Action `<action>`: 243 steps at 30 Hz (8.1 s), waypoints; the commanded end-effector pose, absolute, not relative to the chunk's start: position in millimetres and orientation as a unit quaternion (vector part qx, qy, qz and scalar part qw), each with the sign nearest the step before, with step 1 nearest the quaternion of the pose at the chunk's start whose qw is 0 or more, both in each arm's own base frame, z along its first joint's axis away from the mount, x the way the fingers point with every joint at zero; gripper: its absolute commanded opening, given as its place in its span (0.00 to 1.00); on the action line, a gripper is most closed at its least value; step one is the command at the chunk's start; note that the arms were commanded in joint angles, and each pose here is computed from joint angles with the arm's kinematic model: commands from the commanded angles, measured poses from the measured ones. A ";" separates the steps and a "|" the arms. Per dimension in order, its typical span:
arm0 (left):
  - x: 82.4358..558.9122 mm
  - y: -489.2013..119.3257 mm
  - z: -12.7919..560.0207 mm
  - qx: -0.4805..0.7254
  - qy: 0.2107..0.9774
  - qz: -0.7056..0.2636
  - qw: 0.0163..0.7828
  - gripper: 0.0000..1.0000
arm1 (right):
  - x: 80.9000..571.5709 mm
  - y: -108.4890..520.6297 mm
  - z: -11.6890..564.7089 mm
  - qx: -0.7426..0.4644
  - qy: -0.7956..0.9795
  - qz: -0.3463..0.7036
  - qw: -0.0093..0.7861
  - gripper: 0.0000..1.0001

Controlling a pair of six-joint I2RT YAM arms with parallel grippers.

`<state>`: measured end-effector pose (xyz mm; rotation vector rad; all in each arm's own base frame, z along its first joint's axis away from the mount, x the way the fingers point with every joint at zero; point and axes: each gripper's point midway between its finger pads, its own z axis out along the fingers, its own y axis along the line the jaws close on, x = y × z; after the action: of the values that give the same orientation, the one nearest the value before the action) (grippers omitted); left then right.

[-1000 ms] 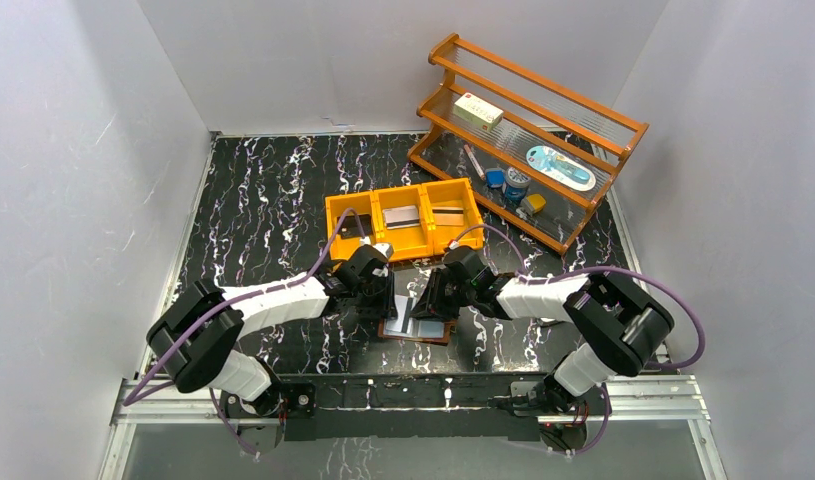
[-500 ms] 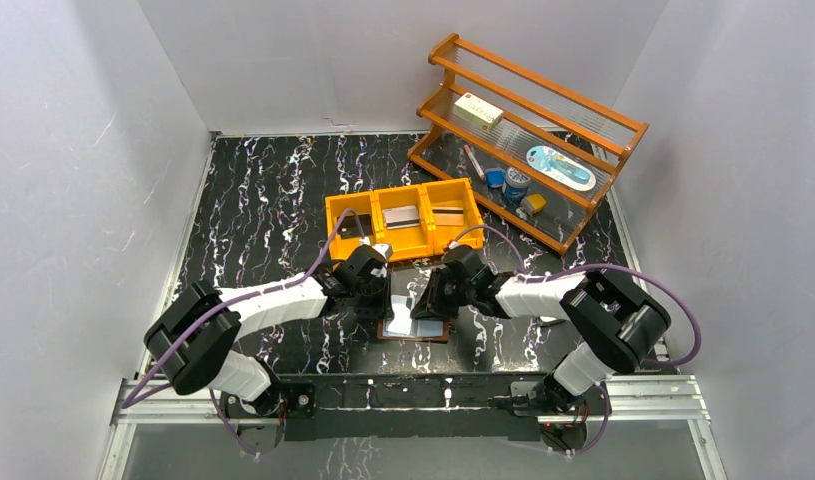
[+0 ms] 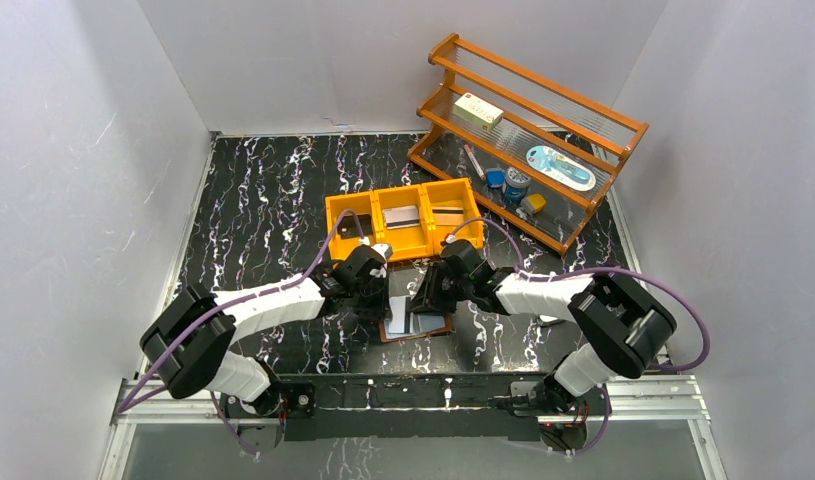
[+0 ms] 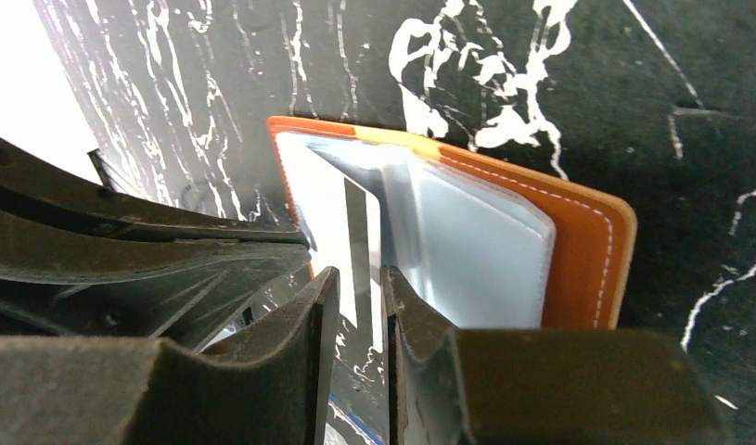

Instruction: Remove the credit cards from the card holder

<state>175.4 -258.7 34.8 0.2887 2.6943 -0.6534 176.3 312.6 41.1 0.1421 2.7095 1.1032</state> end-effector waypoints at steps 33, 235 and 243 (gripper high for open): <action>171.9 -248.6 38.6 0.092 0.953 -0.221 0.187 0.22 | 178.6 323.8 33.0 0.041 0.919 0.379 0.097 0.32; 238.1 -75.6 129.0 -0.014 0.927 0.028 0.374 0.98 | 175.8 343.7 32.0 -0.166 0.956 0.112 0.213 0.60; 237.9 -77.5 127.2 -0.012 0.929 0.026 0.369 0.98 | 169.1 355.1 43.1 -0.154 0.949 0.186 0.203 0.53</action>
<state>237.8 -80.3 126.4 -0.0349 2.3800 0.0494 177.5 343.2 33.9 -0.4679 2.6388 0.3578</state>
